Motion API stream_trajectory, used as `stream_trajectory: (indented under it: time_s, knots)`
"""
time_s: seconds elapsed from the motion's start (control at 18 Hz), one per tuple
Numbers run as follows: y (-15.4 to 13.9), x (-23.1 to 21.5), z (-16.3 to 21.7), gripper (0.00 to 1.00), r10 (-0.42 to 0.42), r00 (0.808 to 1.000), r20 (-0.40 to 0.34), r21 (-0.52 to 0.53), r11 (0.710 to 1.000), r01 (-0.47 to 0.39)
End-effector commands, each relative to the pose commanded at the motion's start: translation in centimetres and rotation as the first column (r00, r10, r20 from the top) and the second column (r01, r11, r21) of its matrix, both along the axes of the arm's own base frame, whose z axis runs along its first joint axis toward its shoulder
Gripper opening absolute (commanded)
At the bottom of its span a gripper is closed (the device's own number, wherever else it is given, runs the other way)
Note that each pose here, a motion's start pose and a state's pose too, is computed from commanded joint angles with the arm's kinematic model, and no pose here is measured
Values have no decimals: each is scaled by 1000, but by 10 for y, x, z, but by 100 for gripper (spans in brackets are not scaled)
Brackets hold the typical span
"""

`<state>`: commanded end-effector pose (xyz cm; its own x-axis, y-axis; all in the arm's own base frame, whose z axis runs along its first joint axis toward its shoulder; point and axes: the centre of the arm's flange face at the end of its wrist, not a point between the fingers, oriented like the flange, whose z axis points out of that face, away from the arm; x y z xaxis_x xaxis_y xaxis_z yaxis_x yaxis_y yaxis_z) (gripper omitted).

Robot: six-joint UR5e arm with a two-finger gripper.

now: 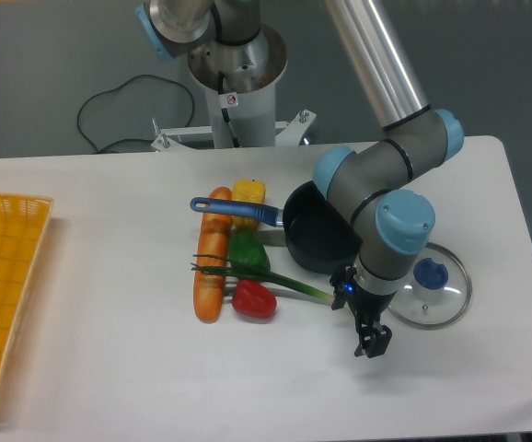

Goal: Pick up the green onion
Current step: 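Lower the open gripper onto the green onion's root end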

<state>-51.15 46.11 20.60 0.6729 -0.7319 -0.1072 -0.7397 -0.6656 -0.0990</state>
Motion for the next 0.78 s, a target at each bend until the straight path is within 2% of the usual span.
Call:
stream_trajectory:
  time_s: [0.17, 0.78]
  knots:
    - [-5, 3, -8, 100, -30, 999, 11, -12, 999, 30]
    - [-4, 13, -20, 96, -42, 998, 45, -29, 999, 43]
